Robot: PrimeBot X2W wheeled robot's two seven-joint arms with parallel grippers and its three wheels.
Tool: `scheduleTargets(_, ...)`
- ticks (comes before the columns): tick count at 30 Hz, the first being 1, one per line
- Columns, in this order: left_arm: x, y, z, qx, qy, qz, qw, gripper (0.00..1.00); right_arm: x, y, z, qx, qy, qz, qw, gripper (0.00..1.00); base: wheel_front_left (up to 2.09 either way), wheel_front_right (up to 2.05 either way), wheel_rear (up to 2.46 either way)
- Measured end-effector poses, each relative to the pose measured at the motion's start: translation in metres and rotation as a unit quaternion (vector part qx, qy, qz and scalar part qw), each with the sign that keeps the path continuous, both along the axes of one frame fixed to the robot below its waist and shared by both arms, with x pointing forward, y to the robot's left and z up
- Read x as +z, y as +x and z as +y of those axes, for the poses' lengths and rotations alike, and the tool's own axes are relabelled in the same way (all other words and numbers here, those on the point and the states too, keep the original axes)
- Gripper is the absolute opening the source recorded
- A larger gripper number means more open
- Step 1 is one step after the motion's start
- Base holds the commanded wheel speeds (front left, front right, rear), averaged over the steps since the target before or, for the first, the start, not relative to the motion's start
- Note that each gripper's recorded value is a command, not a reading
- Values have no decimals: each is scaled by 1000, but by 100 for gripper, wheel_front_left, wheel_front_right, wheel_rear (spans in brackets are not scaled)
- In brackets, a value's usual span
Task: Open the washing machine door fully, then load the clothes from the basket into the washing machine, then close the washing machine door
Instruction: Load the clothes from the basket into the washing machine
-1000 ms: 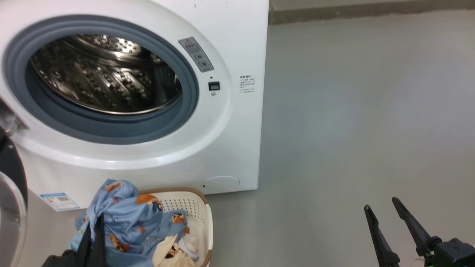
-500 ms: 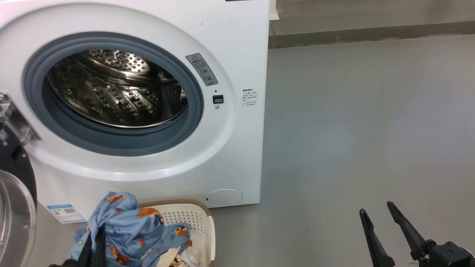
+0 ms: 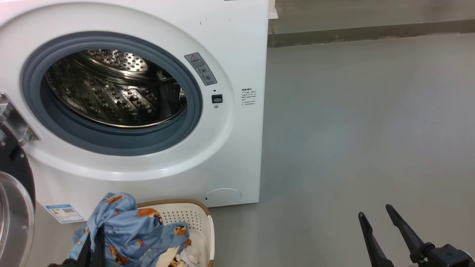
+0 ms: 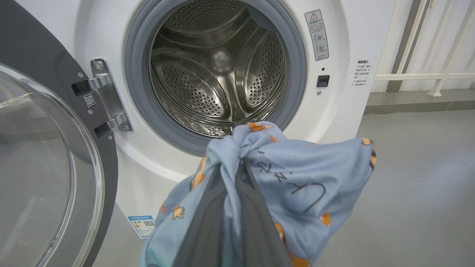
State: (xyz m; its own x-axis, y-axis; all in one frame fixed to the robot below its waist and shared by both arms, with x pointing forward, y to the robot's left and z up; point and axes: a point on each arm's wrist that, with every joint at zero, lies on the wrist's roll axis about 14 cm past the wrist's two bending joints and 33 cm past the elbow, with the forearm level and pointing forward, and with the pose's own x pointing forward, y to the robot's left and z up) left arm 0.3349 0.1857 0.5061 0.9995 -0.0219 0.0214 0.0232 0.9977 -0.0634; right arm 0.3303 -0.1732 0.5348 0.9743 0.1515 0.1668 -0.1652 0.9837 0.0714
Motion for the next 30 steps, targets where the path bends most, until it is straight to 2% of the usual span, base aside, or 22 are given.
scheduleTargets(16,-16,18,-2,0,-14,27,1000,0,-10,4,-3,-2,-3,17,1000,100,0,0,0)
scheduleTargets(23,-26,64,-2,4,-31,44,999,0,-17,18,-3,2,-9,30,1000,100,0,0,0)
scheduleTargets(30,-33,131,-2,-1,-49,60,997,0,-21,47,-5,1,-6,33,999,100,0,0,0)
